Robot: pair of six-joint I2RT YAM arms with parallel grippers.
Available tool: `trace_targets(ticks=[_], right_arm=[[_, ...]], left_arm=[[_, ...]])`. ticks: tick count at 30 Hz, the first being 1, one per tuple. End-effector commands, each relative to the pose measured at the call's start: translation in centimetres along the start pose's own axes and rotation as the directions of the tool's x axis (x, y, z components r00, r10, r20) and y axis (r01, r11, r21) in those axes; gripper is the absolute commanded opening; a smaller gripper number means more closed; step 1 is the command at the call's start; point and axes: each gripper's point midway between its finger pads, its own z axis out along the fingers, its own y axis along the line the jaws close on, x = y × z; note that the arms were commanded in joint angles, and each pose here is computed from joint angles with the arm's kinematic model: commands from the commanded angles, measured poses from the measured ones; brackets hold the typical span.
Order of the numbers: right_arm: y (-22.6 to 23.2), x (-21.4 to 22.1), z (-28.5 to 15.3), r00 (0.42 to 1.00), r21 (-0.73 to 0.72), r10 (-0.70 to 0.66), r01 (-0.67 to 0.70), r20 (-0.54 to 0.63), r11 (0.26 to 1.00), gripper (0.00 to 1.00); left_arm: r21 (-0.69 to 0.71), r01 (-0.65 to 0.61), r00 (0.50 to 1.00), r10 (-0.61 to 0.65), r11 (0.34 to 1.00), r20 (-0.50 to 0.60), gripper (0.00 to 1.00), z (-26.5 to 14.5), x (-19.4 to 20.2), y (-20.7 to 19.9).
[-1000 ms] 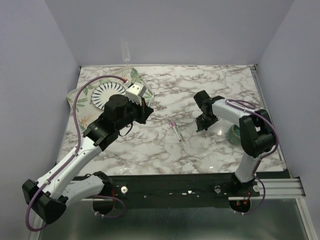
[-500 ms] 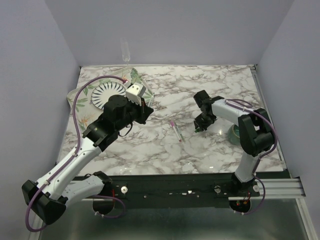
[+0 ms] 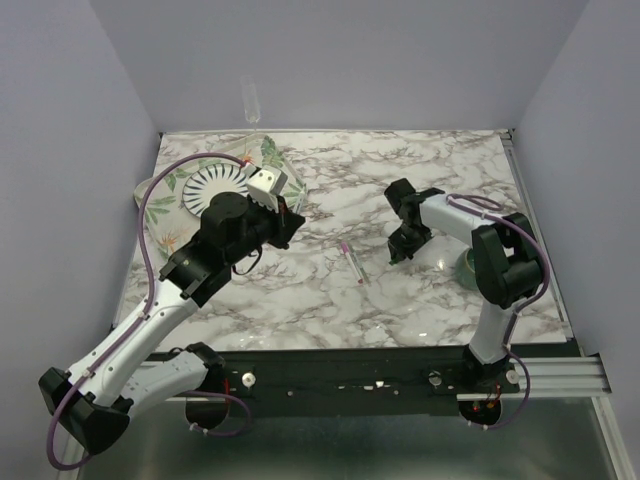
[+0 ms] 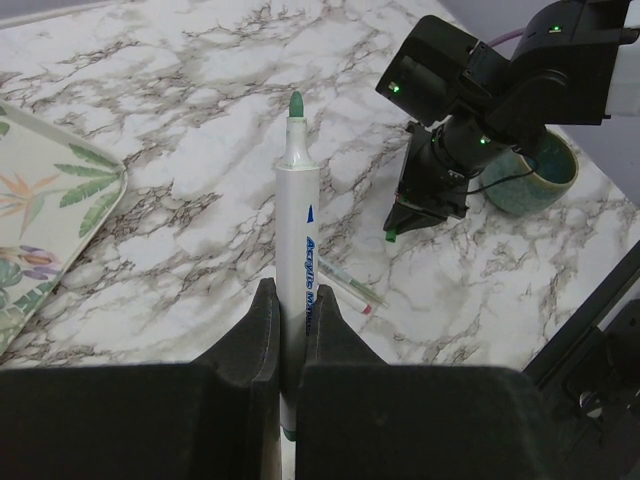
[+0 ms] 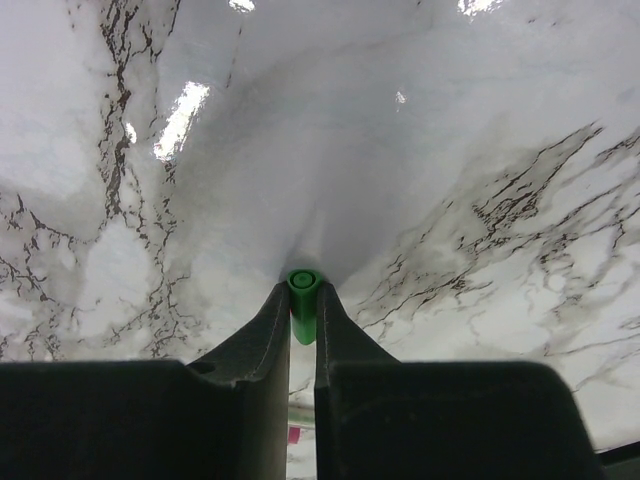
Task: Insert the pens into the pen caps
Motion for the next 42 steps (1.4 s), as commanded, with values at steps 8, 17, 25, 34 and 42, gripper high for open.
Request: trace_targets(ticks=[8,17,25,34,42], right_arm=[[-1.1,-2.3,0.0,0.977,0.019,-0.141,0.14,0.161,0.99,0.0],[4.2,-5.4,-7.2,0.926,-0.233,-0.194,0.276,0.324,0.932,0.01],[7.2,-4.2,-16.6,0.873,-0.559,-0.232,0.458,0.429,0.691,0.01],[8.5,0.6,-29.1,0.873,-0.852,-0.191,0.482,0.449,0.202,0.01],[8.3,3.9,-36.3,0.866,-0.878,-0.146,0.467,0.478,-0.105,0.01]], left_arm=[[-0.001,0.0,1.0,0.0,1.0,-0.001,0.0,0.5,0.1,0.2],[0.159,0.003,0.999,0.004,0.987,-0.044,0.0,1.1,1.2,-2.4],[0.387,0.005,0.999,0.012,0.922,-0.041,0.0,0.8,1.8,-6.6],[0.48,0.041,0.997,-0.004,0.876,-0.078,0.0,1.3,2.7,-8.3],[0.545,0.061,0.998,-0.033,0.836,-0.061,0.0,0.8,2.3,-9.5]])
